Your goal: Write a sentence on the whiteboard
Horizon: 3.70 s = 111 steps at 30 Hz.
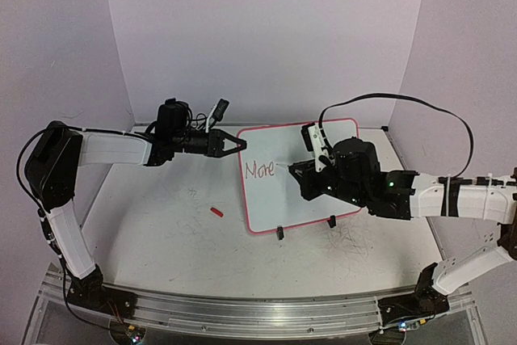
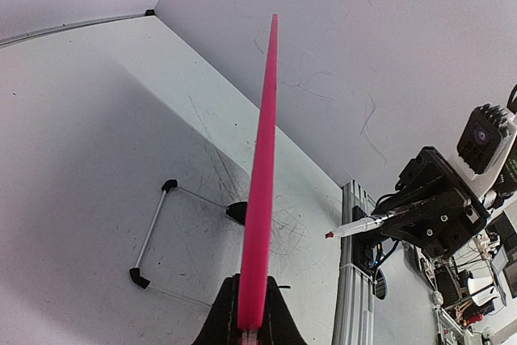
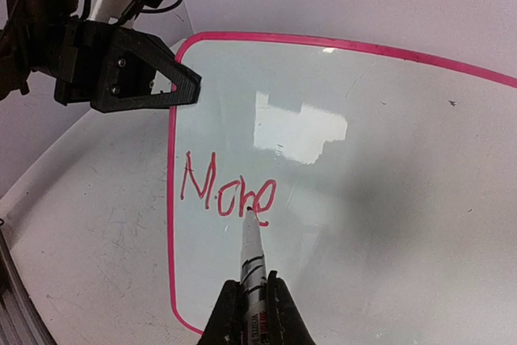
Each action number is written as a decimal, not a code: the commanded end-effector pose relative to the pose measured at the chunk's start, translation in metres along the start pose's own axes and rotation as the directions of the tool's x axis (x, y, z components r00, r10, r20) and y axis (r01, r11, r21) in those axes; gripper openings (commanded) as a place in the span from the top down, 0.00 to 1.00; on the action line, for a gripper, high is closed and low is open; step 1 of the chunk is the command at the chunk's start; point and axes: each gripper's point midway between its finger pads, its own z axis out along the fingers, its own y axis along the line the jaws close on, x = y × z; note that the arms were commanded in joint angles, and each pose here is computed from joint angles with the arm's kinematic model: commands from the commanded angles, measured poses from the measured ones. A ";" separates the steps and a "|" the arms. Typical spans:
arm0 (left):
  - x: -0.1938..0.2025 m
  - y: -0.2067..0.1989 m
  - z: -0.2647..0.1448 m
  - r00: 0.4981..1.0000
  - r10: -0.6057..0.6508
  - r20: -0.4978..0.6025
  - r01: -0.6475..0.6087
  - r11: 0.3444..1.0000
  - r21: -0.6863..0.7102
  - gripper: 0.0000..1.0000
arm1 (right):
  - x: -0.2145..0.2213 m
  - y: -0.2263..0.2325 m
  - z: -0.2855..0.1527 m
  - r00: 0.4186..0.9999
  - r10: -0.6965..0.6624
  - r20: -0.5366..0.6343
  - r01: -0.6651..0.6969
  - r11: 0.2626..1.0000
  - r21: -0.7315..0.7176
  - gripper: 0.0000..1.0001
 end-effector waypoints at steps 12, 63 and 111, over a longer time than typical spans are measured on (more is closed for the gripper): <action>0.000 0.005 -0.001 1.000 -0.029 0.011 0.029 0.999 -0.025 1.00 | -0.011 -0.012 -0.002 1.000 -0.024 0.013 0.023 0.996 0.083 1.00; 0.000 0.004 -0.001 0.999 -0.036 0.006 0.036 0.999 -0.015 1.00 | 0.000 -0.020 0.036 1.000 -0.002 0.001 0.002 0.983 0.184 1.00; 0.001 0.002 0.000 0.999 -0.038 0.002 0.038 0.999 -0.009 1.00 | 0.003 -0.033 0.027 0.999 0.038 0.023 -0.042 0.964 0.264 1.00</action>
